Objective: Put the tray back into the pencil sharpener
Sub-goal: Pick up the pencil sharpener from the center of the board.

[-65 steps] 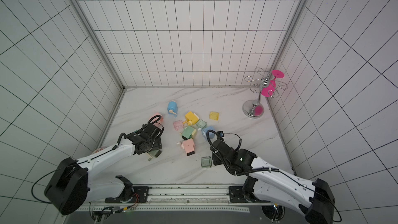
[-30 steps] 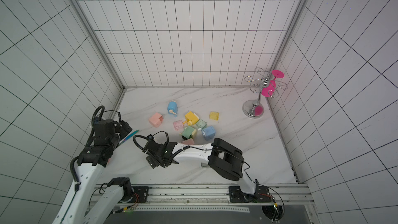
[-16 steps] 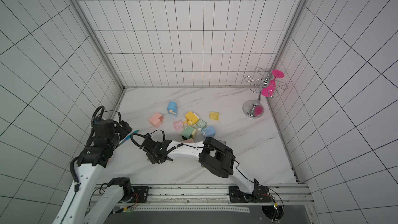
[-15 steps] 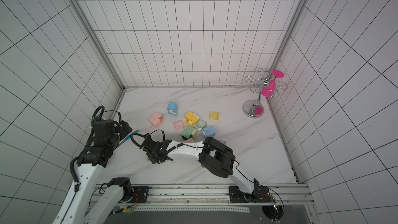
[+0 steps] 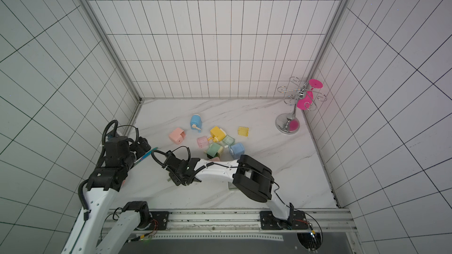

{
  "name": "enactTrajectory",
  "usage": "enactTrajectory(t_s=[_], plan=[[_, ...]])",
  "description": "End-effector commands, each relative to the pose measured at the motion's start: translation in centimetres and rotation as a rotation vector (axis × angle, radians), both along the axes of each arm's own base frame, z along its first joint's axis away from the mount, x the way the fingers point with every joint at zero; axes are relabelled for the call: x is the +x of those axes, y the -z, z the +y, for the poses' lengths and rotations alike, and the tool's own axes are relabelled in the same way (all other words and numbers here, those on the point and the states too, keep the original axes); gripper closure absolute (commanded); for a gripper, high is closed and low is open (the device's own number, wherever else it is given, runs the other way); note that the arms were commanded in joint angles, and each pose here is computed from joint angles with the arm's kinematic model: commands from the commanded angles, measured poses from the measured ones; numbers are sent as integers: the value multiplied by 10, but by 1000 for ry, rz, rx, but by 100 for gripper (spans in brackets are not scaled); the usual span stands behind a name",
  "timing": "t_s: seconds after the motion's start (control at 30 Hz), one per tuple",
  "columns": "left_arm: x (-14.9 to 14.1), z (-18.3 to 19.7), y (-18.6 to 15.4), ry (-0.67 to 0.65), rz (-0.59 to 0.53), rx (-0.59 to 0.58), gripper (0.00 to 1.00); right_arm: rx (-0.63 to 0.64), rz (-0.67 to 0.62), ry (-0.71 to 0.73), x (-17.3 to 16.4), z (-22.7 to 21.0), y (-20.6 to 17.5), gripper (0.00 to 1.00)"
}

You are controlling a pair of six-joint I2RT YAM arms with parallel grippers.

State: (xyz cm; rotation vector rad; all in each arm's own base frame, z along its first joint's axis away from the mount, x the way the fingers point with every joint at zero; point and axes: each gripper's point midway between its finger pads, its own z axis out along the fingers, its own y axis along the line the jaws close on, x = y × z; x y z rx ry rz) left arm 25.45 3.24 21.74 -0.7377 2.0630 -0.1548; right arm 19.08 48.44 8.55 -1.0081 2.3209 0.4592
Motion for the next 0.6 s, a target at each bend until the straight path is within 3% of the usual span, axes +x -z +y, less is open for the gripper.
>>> enactTrajectory(t_s=[0.0,0.2,0.4,0.57], plan=[[8,-22,-25,150,-109,-12,3,137,-121,-14,6,-8,-62,91],[11,-67,-47,413,-211,-70,4,190,-295,-66,2,-54,-101,96],[3,-117,-68,676,-303,-234,6,161,-472,-165,-7,-101,-116,100],[-12,-159,-66,870,-290,-288,4,191,-617,-219,-14,-134,-133,100]])
